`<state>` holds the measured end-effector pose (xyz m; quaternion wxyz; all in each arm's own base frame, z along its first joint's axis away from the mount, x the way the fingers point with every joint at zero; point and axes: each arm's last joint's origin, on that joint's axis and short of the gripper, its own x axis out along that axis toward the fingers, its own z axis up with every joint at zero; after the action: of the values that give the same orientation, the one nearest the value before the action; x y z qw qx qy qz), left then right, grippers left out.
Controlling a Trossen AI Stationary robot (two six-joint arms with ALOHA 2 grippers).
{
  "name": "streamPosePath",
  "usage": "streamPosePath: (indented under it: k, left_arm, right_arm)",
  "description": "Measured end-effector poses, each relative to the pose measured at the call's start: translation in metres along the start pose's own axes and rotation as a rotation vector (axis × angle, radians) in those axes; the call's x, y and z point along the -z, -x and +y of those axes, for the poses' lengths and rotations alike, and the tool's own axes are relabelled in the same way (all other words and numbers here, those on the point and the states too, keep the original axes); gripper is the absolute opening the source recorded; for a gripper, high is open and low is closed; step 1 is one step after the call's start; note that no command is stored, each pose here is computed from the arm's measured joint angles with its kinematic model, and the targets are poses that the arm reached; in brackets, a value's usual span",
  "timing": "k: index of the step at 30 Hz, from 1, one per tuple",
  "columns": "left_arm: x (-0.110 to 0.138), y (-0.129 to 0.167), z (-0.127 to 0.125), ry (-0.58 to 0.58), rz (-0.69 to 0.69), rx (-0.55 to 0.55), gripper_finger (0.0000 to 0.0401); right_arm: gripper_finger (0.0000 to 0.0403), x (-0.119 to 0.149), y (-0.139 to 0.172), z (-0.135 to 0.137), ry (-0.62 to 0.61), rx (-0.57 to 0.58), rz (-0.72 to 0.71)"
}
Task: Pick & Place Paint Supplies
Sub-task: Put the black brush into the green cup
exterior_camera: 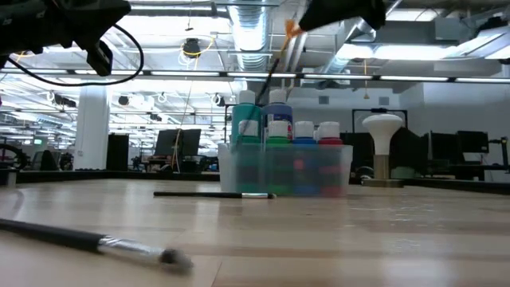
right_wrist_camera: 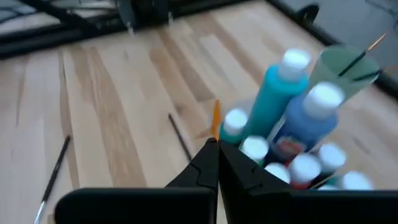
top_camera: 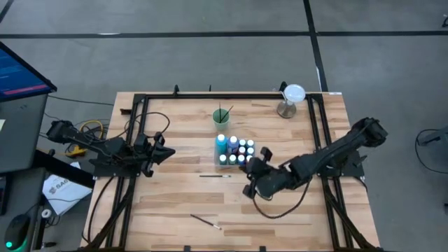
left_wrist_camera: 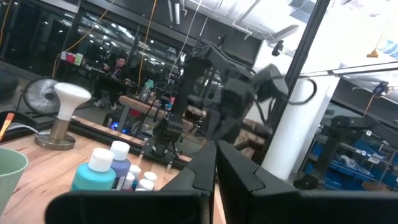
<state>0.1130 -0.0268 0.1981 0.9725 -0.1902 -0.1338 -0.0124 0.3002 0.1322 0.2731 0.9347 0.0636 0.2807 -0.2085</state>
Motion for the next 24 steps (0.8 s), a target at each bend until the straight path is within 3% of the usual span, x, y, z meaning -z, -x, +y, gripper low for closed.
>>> streamPosePath:
  k: [12, 17, 24]
  left_arm:
    - [0.000, 0.000, 0.000, 0.000, 0.000, 0.000, 0.0008]
    - [0.000, 0.000, 0.000, 0.000, 0.000, 0.000, 0.0008]
    - [0.000, 0.000, 0.000, 0.000, 0.001, 0.000, 0.0008]
  right_arm:
    - [0.0000, -0.057, 0.020, -0.048, 0.009, 0.013, -0.210]
    - [0.0000, -0.076, 0.015, -0.075, 0.039, 0.102, -0.267]
    - [0.0000, -0.086, -0.004, -0.113, 0.083, 0.229, -0.224]
